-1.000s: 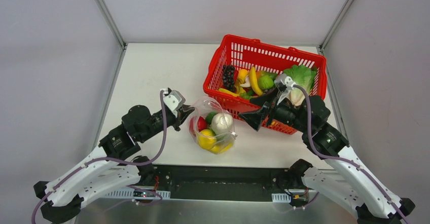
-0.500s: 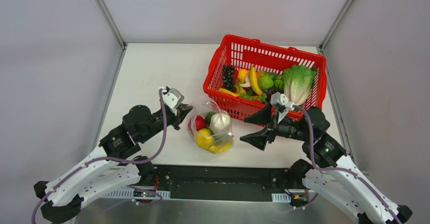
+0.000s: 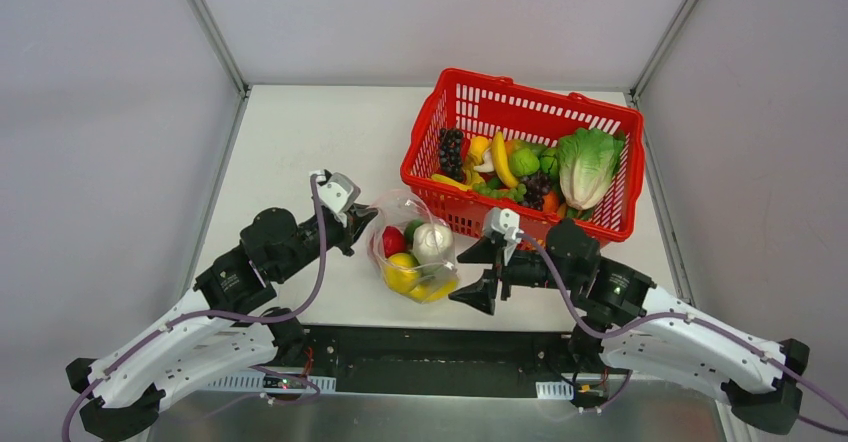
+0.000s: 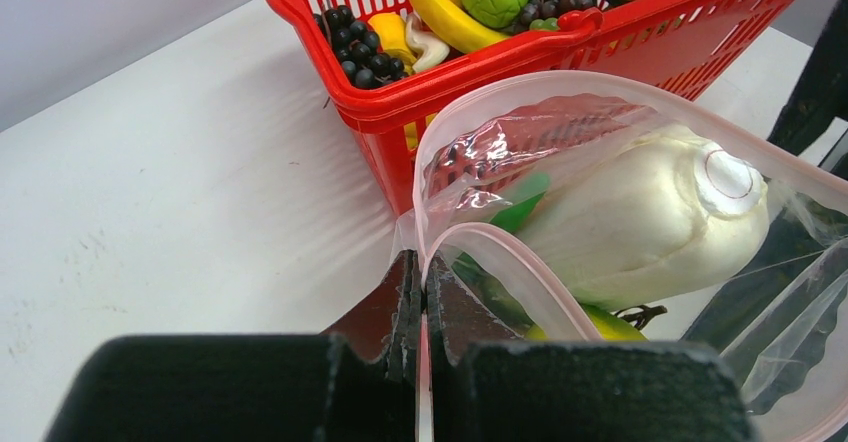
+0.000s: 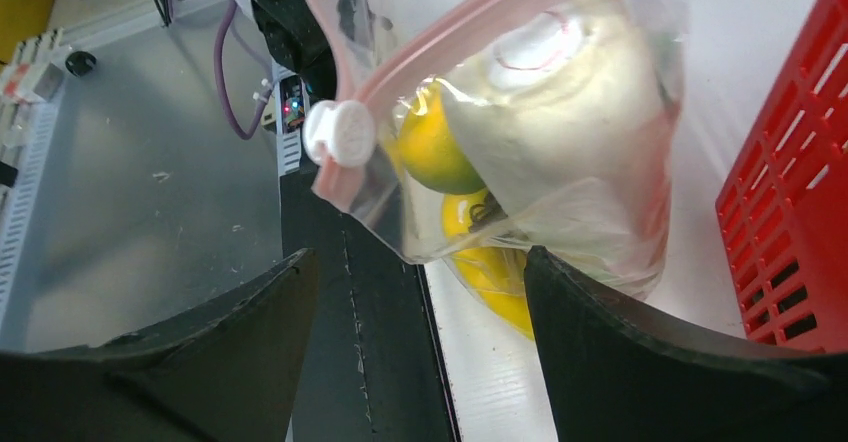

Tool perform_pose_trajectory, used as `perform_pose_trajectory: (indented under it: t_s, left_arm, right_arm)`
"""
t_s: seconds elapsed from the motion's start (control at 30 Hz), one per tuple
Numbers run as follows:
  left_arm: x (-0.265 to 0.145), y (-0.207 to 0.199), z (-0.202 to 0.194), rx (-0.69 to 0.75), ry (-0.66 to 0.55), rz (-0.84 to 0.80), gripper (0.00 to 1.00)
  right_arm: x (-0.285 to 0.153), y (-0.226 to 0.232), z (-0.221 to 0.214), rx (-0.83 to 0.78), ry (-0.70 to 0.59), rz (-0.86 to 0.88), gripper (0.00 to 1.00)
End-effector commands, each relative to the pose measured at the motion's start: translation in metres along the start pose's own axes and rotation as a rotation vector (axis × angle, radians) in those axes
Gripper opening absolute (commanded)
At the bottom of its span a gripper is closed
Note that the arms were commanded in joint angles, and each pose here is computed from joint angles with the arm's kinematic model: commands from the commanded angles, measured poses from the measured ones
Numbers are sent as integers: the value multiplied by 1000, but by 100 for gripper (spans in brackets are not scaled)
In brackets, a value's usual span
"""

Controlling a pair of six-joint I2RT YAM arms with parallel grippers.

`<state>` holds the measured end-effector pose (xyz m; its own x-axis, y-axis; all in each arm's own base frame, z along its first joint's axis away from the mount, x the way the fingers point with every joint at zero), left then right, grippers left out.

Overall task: Place the food in the zip-top bag and seal the zipper
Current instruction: Adjust the zipper food storage bag at the center of the board.

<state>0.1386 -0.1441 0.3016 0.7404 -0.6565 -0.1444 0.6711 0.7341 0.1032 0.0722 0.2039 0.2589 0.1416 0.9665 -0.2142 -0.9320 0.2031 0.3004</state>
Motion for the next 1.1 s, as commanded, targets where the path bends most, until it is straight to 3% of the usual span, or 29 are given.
perform_pose_trajectory:
  t_s: [0.0,0.43,0.57,0.73,1.07]
  left_arm:
    - [-6,7,19,-23,-62,39,0]
    - [-7,6,18,-57,-61,44,0]
    - [-7,7,17,-62,-61,54,0]
    - [-11,11,19,-69,-70,89,0]
    - [-49,23,39,-88,-74,140,0]
  right_arm:
    - [7,-1,16,-110,-114,-101,77]
    - [21,2,30,-118,-253,-156,42]
    - [20,4,29,-116,-239,-142,17]
    - [17,3,32,-113,-256,-155,0]
    - [-11,4,62,-74,-412,-257,0]
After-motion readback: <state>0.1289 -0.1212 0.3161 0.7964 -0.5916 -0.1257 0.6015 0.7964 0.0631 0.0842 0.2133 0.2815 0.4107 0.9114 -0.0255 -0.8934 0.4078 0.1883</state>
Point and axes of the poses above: each gripper's point midway between its finger pads, its own x axis out along the fingers, its own y axis along the line the jaws close on, z = x × y, the point moved 7 cm from there along -x, back along the fingers, and after that the axes turned 5 degrees about x, right-handed, at the moved point
